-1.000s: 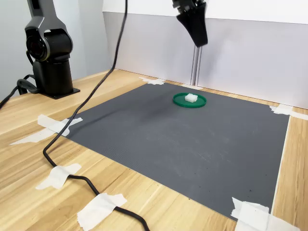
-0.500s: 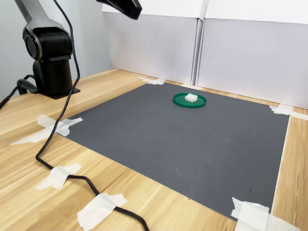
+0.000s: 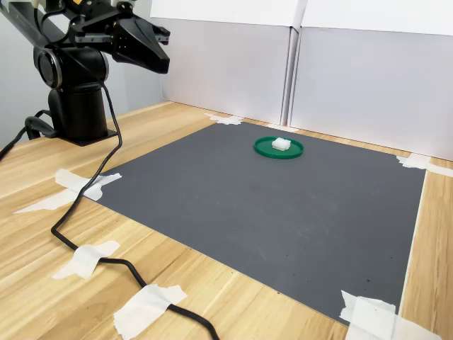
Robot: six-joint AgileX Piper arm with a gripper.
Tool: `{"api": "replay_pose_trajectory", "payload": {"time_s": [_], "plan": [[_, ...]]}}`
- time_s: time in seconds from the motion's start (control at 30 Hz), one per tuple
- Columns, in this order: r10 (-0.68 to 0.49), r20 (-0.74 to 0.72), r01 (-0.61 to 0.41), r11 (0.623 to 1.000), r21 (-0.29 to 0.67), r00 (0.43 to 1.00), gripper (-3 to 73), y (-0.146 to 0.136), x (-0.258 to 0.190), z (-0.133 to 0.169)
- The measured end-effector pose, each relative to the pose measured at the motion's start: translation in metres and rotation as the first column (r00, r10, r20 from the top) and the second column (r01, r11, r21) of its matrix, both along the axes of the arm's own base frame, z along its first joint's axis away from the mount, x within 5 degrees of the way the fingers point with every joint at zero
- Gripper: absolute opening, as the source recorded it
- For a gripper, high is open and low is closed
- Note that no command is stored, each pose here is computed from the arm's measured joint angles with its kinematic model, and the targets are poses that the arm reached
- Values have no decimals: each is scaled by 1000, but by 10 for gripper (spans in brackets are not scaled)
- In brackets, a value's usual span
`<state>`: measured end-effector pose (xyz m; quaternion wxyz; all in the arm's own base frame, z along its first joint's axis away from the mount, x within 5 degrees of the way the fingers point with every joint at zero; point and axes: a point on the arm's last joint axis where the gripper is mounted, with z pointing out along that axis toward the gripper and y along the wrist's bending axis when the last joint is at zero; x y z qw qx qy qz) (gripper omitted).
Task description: Grasp a white terminal and put it on the green lid.
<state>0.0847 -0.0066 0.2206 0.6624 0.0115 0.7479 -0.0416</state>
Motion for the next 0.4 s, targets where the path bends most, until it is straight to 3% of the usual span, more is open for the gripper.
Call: {"api": "replay_pose_trajectory", "payload": {"time_s": [0.4], "plan": [[-19, -67, 16, 999, -33, 998, -16, 0, -23, -16]]}}
